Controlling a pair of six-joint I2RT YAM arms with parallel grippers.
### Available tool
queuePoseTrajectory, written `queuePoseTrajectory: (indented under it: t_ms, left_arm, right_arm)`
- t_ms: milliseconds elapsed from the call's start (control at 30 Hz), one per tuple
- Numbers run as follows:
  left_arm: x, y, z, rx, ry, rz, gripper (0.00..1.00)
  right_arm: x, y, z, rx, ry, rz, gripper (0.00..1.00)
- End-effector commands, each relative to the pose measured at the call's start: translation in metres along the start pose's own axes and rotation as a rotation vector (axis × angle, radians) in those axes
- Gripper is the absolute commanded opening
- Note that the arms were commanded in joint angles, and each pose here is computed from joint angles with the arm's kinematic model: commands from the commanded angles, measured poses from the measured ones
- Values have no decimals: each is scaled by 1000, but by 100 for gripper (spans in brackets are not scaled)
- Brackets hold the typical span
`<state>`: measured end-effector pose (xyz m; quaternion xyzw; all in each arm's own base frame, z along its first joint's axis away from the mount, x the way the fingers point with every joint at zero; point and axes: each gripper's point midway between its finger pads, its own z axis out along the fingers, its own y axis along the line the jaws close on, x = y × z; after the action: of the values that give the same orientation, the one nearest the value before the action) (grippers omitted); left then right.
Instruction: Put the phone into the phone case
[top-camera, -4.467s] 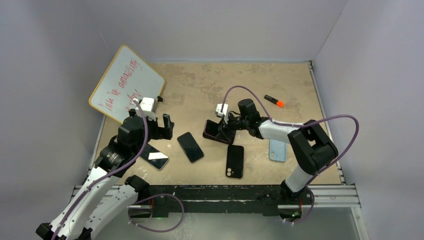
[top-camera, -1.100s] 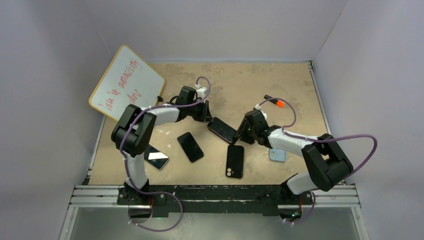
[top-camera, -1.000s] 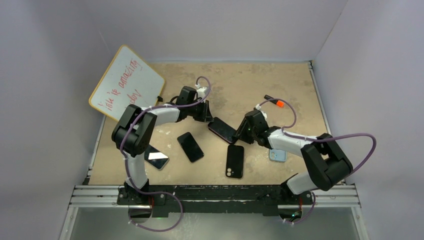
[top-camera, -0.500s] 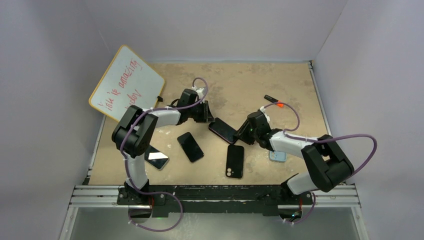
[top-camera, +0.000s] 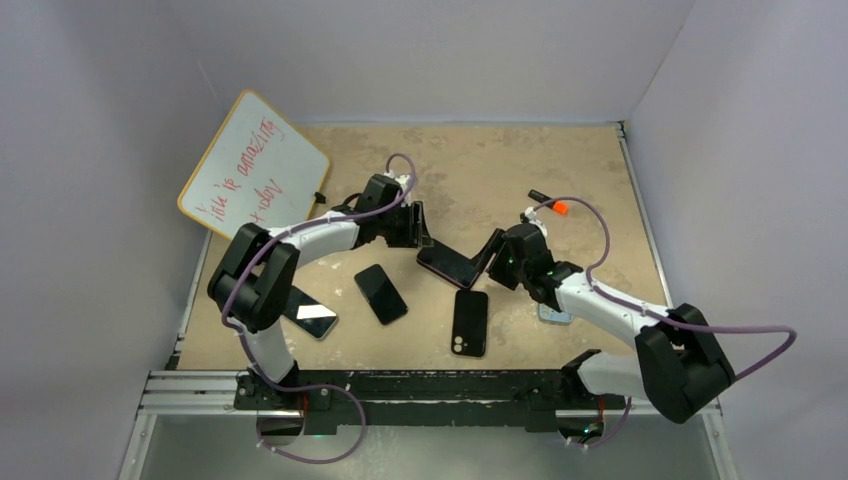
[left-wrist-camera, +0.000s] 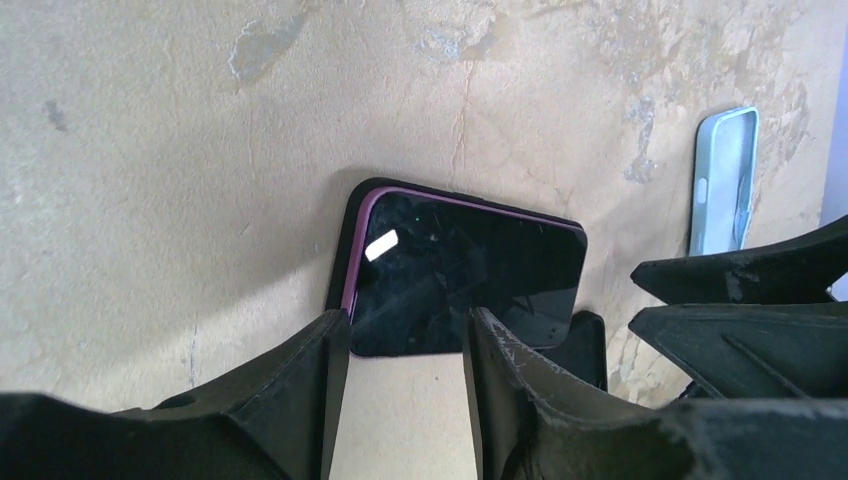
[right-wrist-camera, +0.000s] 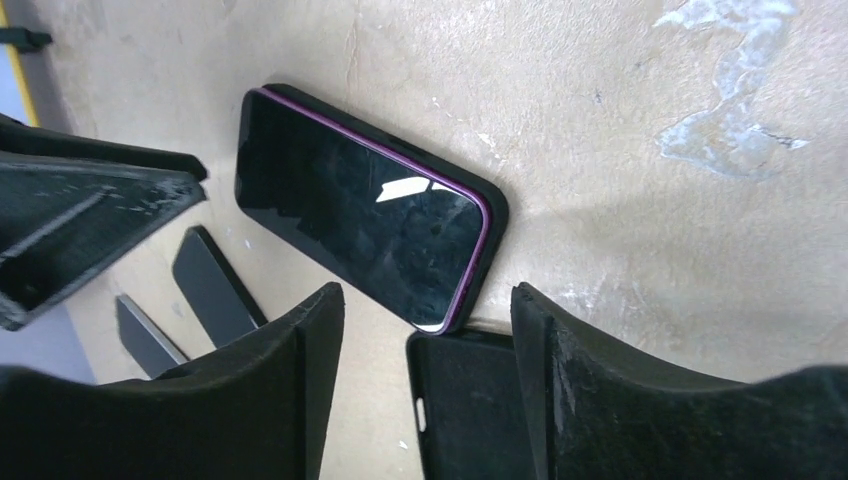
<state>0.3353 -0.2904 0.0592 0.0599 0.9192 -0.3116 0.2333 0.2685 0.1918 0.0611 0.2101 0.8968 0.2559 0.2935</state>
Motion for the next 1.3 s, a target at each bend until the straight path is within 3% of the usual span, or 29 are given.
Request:
queuePoseTrajectory:
  t_ms: [0,100,300,667,933,1133,1267]
  left_arm:
    - [-1,-5,-20,-11,-31,-6,47]
    - [10,-7,-24,14,-26,-29,47]
    - [27,-15,-22,98,-41,-120,47]
    - [33,-9,5,114,-42,-174,41]
    - [26,7,30,45,-31,-146,20]
    - [-12,7,55,42,-42,-83,14]
    - [-40,2,62,66,-66,-49,14]
  right_arm:
    - [-12,1,-11,14,-19,-201,65]
    - [-24,14,-9,-45,1,-330,69]
    - [-39,32,5,-193,71,-418,75]
    - [-21,25,36,-227,233,-509,65]
    - [-1,5,44,-197,310,-476,51]
    - [8,17,39,-280,282,-340,43]
    - [11,4,47,-209,261,-220,38]
